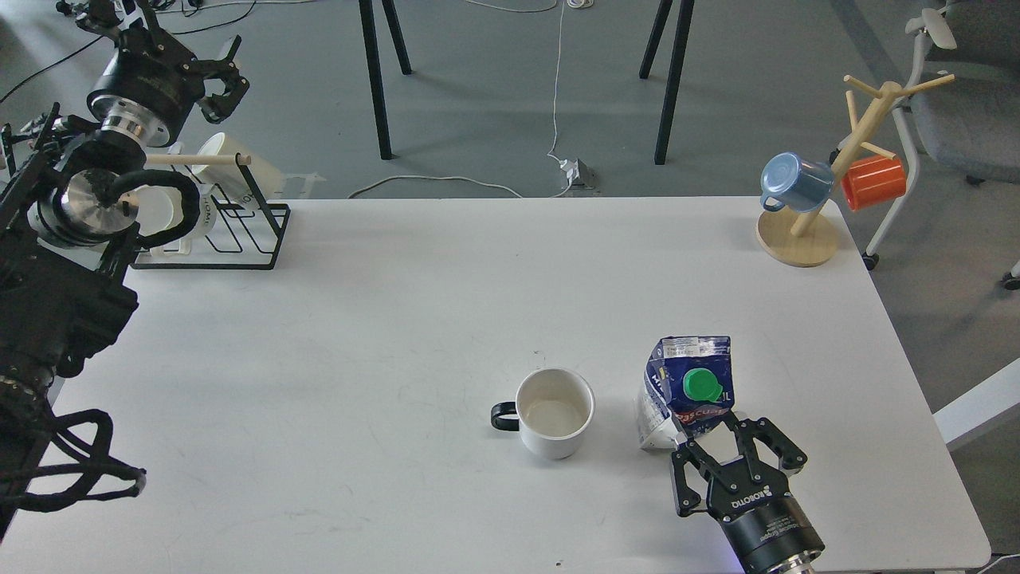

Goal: Place cup and milk with both arms
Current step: 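Grasp the milk carton with the right gripper and slide it beside the mug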

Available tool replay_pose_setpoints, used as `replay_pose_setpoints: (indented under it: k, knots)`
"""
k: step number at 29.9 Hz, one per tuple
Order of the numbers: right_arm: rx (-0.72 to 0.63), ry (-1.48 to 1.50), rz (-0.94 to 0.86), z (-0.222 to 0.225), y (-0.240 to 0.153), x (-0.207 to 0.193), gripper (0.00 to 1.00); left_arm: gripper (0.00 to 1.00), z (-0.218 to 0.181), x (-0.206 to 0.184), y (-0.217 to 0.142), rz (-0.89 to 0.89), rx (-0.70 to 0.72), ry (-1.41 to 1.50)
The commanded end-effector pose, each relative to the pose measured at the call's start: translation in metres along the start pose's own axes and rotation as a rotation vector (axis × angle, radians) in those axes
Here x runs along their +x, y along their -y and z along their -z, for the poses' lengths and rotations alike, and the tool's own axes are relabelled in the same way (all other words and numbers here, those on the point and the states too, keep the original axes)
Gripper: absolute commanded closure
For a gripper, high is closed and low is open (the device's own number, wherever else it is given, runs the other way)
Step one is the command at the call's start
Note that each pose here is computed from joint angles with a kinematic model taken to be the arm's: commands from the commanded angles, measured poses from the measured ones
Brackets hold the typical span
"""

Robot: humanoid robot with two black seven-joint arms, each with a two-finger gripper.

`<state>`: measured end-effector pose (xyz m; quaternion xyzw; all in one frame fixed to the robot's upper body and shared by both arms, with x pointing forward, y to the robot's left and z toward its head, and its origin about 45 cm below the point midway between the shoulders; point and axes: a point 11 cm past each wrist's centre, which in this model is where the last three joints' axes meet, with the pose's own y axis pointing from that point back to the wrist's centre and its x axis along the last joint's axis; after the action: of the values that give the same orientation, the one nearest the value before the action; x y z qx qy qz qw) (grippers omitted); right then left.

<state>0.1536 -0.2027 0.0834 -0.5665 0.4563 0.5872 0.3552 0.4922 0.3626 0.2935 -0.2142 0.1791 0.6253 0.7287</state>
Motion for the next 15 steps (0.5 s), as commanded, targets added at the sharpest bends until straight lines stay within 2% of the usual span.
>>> replay_pose_setpoints:
  k: [1,7,15]
  knots:
    - [-0.019,-0.013,0.047,-0.005,0.017,-0.01,0.51,0.0,-0.006,0.007,-0.003,-0.013,-0.004,0.014]
    - [-0.07,0.001,0.096,-0.025,0.036,-0.021,0.51,0.0,-0.006,0.008,-0.004,-0.013,-0.004,0.015]
    - [-0.088,0.008,0.078,-0.033,0.036,-0.014,0.51,0.0,-0.006,0.007,-0.004,-0.008,-0.004,0.015]
